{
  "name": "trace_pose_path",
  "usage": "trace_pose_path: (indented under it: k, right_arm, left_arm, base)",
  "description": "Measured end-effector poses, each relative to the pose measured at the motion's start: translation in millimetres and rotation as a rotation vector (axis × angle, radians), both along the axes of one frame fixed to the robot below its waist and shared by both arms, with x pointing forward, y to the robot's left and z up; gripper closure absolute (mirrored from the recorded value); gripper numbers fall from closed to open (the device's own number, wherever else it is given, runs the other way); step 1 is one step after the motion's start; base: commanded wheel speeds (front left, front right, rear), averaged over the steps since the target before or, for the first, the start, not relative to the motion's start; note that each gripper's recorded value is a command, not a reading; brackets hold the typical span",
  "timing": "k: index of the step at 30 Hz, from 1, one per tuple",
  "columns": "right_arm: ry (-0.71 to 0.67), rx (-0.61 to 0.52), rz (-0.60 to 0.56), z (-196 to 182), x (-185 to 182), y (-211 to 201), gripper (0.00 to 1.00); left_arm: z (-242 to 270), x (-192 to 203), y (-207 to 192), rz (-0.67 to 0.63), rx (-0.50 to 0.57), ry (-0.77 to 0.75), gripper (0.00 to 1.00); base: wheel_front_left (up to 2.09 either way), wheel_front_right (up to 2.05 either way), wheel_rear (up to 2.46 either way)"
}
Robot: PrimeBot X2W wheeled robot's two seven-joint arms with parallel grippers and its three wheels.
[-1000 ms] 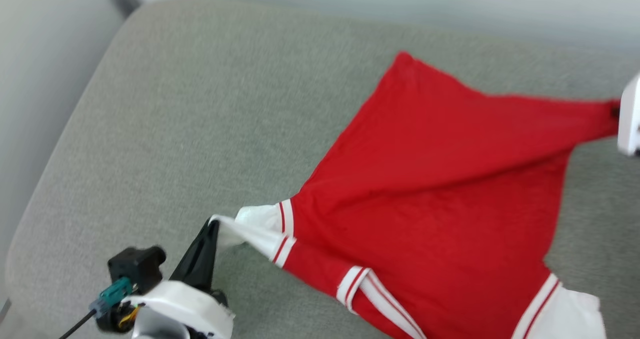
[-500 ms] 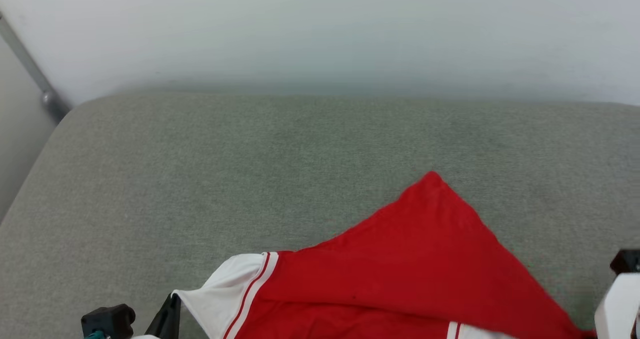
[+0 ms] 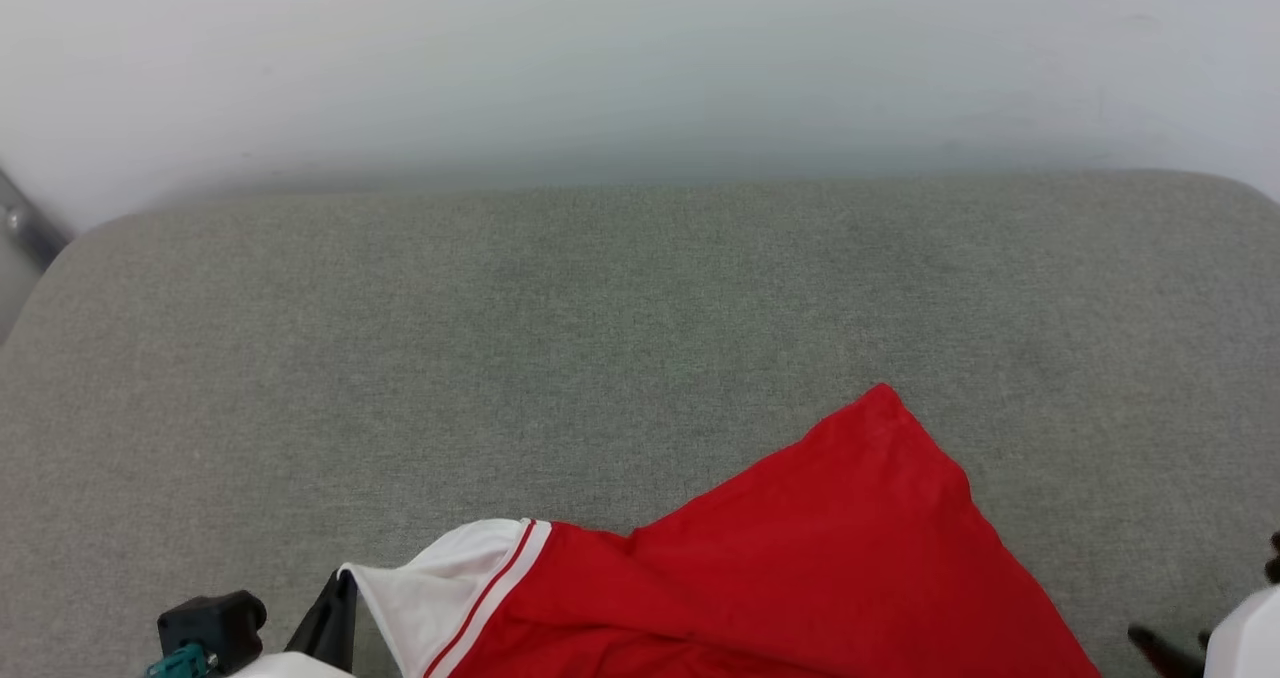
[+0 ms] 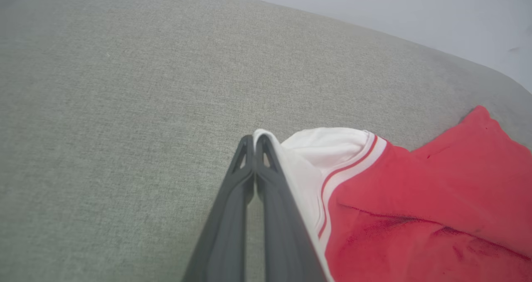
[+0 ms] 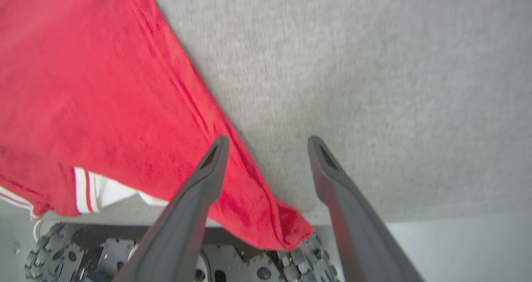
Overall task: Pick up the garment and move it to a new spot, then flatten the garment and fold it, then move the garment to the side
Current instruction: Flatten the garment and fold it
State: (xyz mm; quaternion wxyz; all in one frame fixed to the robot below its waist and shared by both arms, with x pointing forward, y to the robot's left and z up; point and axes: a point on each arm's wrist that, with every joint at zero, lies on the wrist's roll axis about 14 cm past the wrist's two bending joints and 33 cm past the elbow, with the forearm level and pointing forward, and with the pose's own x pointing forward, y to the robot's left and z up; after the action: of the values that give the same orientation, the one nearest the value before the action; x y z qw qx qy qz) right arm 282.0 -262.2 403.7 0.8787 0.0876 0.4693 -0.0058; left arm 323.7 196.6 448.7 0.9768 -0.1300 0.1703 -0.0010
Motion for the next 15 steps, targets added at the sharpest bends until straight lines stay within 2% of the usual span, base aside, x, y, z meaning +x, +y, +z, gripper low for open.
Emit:
trace_pose_path:
  k: [2, 7, 11, 15]
  right_arm:
    - [-0.139, -0.017, -0.023, 18.1, 28.6, -4.0, 0.0]
    - [-0.342, -0.041, -0.032, 40.7, 80.7, -0.2, 0.0]
    - [-0.4, -0.021, 0.009, 46.2, 120.9, 18.3, 0.0]
    - [-0.366, 0.006, 0.102, 41.8, 154.1, 47.1, 0.0]
  left_arm:
    - [3.3, 7.2, -2.5, -0.01, -0.001, -0.013, 1.0]
    - [7.5, 25.1, -8.4, -0.037, -0.008, -0.035, 1.0]
    - [9.2, 43.5, -13.3, -0.06, -0.012, -0.057, 1.0]
    - [7.5, 57.1, -15.7, -0.071, -0.011, -0.067, 1.0]
  base:
    - [0.0, 0.0, 0.0]
    - [0.0, 0.0, 0.0]
    - [0.0, 0.0, 0.0]
    - [0.0, 0.0, 0.0]
